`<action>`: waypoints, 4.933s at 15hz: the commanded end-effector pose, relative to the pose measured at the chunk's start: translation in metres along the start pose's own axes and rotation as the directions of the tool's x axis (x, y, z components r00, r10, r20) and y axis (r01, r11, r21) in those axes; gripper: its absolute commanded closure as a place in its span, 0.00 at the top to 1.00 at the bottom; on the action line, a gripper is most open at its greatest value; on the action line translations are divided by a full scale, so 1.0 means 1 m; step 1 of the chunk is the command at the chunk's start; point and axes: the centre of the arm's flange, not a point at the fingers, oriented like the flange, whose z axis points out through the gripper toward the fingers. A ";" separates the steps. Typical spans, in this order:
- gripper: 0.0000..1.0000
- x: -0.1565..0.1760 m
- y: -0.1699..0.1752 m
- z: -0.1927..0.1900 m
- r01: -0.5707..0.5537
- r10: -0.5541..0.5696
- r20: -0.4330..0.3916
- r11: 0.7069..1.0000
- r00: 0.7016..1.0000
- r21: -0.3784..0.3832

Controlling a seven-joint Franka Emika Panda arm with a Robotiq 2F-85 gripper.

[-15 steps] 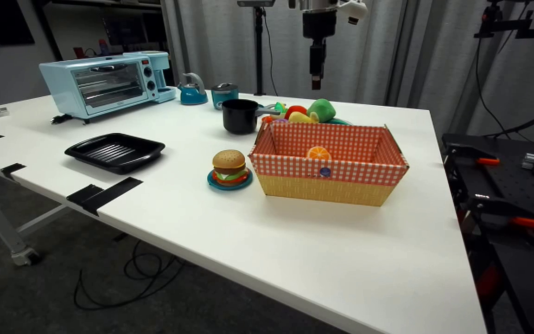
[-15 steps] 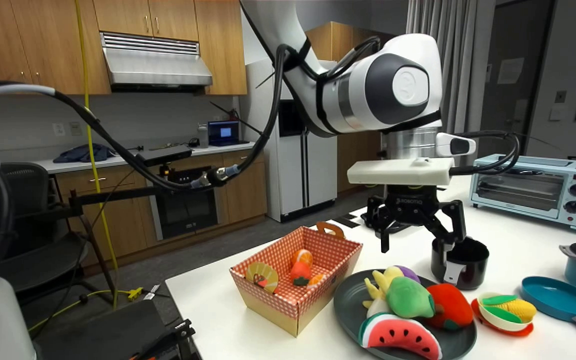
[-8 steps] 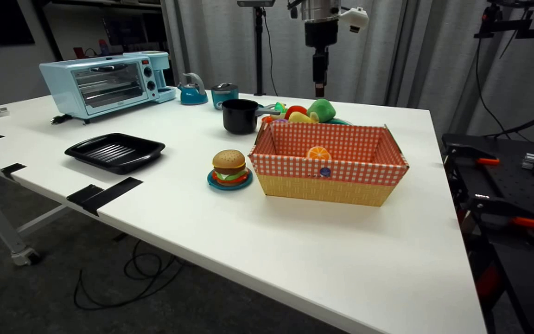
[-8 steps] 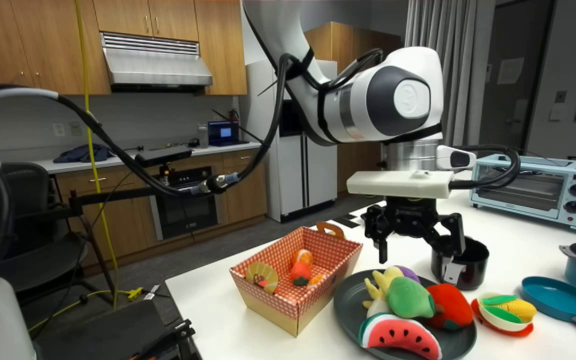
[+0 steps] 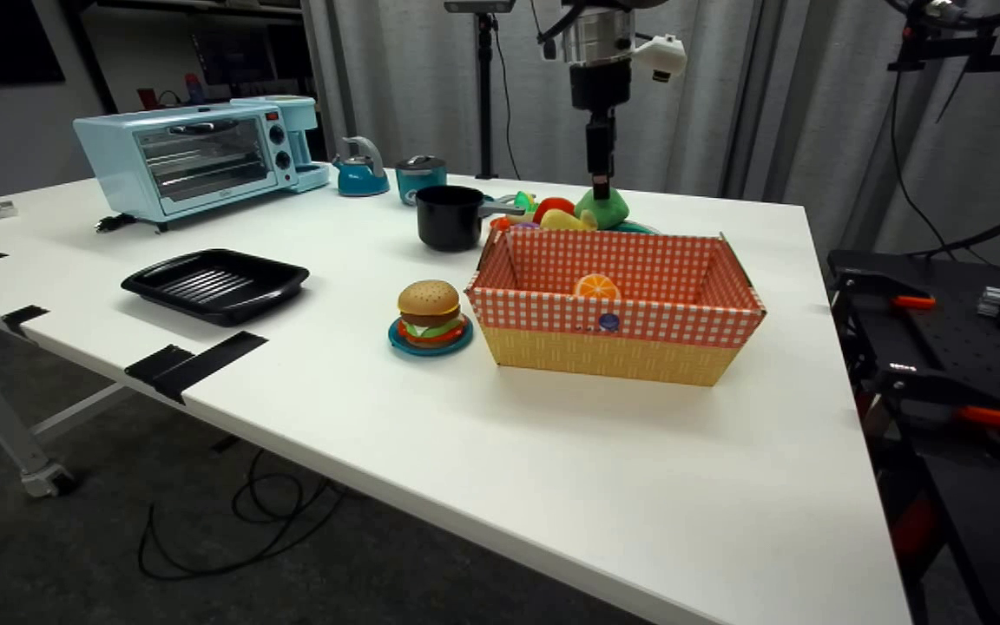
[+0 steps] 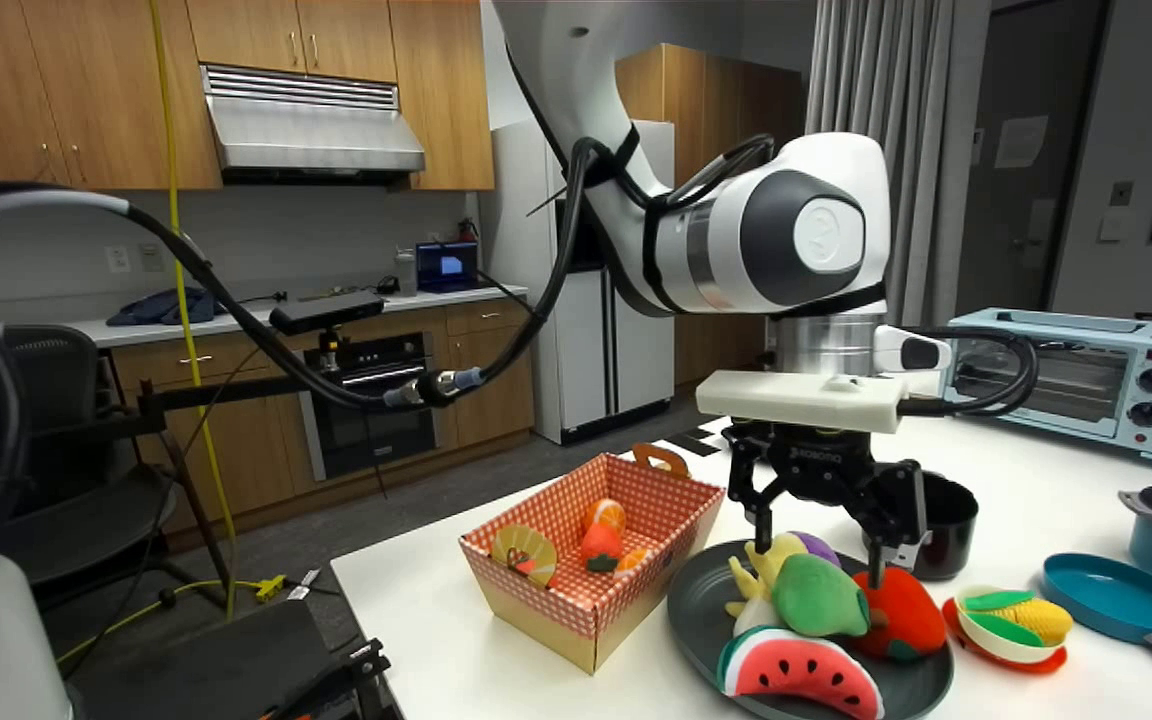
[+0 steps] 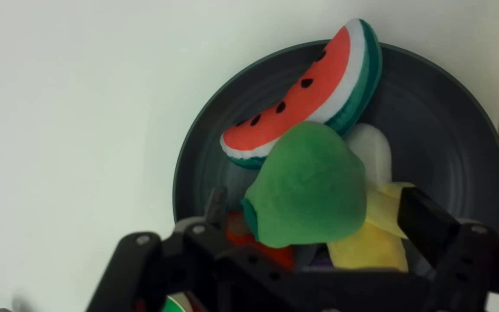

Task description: Put the green plush toy inside the box

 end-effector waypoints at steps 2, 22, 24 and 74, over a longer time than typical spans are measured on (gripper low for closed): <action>1.00 0.014 0.007 0.014 -0.022 0.022 -0.001 0.999 1.000 0.024; 0.04 0.006 -0.031 -0.043 -0.036 0.035 -0.039 0.999 0.999 -0.041; 0.04 0.004 -0.042 -0.059 -0.020 0.017 -0.053 0.998 0.998 -0.062; 1.00 -0.006 -0.210 -0.051 0.346 -0.340 0.065 0.929 0.938 -0.132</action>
